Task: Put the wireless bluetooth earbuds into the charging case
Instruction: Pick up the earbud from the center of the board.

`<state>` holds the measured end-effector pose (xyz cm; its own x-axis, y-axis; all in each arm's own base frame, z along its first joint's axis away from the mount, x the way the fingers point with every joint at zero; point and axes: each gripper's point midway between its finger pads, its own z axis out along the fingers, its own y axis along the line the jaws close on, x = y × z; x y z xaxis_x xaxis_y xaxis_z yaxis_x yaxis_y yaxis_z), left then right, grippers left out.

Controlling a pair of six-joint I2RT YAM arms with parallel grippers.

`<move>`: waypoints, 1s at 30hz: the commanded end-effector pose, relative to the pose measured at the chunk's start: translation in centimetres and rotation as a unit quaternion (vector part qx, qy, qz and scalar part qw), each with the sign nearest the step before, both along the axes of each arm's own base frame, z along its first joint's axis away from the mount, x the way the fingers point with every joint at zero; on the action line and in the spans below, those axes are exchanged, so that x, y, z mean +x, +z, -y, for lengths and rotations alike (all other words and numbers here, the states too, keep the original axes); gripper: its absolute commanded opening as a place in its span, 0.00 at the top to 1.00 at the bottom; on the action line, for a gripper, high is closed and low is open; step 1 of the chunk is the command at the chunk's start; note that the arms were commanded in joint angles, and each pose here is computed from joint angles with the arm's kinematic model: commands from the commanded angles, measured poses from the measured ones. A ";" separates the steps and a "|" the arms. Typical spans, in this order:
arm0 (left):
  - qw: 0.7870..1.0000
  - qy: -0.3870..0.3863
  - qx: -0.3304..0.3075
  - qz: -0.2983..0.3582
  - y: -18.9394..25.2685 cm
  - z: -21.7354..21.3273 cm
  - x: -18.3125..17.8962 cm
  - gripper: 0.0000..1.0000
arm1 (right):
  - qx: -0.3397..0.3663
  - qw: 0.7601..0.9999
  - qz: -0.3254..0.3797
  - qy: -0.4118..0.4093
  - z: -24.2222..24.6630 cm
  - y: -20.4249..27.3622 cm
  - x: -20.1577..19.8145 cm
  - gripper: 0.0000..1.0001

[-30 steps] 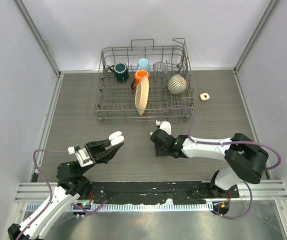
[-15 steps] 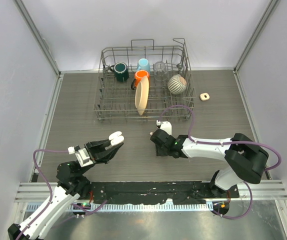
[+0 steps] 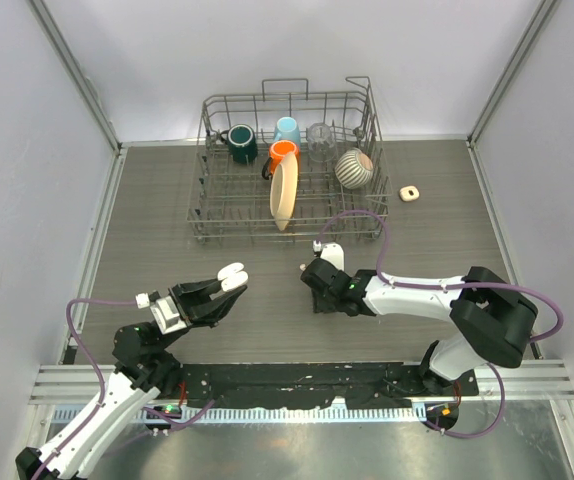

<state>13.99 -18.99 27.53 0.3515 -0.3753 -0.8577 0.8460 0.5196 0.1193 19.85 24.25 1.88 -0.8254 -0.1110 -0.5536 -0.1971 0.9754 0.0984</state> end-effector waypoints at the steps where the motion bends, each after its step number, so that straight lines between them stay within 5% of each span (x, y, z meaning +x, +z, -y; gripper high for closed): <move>1: 1.000 0.007 0.002 -0.010 -1.7 0.1 0.5 1.00 | 0.006 1.000 0.002 0.007 -0.7 0.3 0.1 0.60; 21: 1.000 0.010 0.002 -0.007 -1.6 0.0 0.7 1.00 | 0.030 0.999 0.030 -0.001 -1.1 2.3 0.9 0.99; 30: 1.000 0.010 0.002 -0.007 -1.6 0.1 0.7 1.00 | 0.152 0.979 0.130 -0.025 -1.9 9.0 2.6 0.99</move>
<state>14.16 -19.11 27.33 0.3446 -0.3699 -0.8628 0.8469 0.5191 0.1157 20.72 25.34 5.97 -0.7684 -0.0303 -0.6393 -0.2100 0.9555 0.2070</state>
